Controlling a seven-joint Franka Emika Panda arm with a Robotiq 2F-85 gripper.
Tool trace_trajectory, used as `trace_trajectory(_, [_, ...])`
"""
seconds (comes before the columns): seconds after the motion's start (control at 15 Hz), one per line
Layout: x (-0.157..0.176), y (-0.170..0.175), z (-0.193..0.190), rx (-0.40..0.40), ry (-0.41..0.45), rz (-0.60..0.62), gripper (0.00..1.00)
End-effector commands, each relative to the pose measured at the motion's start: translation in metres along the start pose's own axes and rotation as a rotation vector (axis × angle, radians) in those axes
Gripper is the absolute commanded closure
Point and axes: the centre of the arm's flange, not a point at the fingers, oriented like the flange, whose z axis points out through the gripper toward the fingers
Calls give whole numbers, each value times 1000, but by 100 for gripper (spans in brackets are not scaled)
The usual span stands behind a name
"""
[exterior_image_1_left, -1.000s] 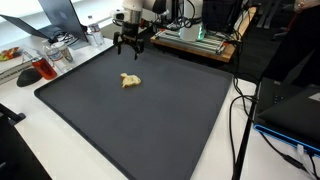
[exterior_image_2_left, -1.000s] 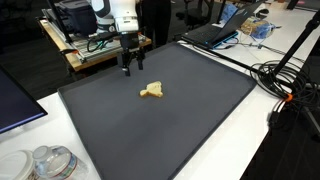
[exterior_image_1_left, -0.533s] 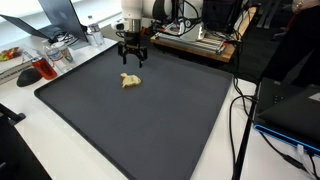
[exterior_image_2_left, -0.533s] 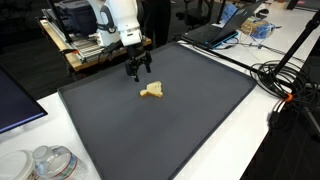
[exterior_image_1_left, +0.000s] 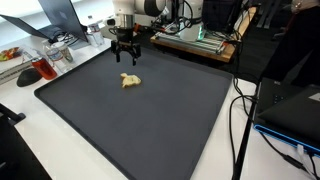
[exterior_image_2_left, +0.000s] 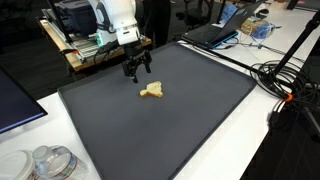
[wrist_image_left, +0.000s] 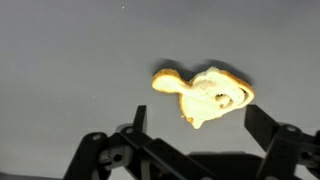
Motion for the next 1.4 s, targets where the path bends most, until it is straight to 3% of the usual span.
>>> trace_trajectory(0.0, [2, 13, -4, 23, 9, 1, 0])
trace_trajectory(0.27, [13, 42, -9, 51, 29, -3, 0])
trace_trajectory(0.6, [40, 74, -11, 163, -12, -70, 0])
trace_trajectory(1.0, [74, 106, -17, 286, -134, -77, 0])
trace_trajectory(1.33, [103, 114, -13, 291, -263, -29, 0])
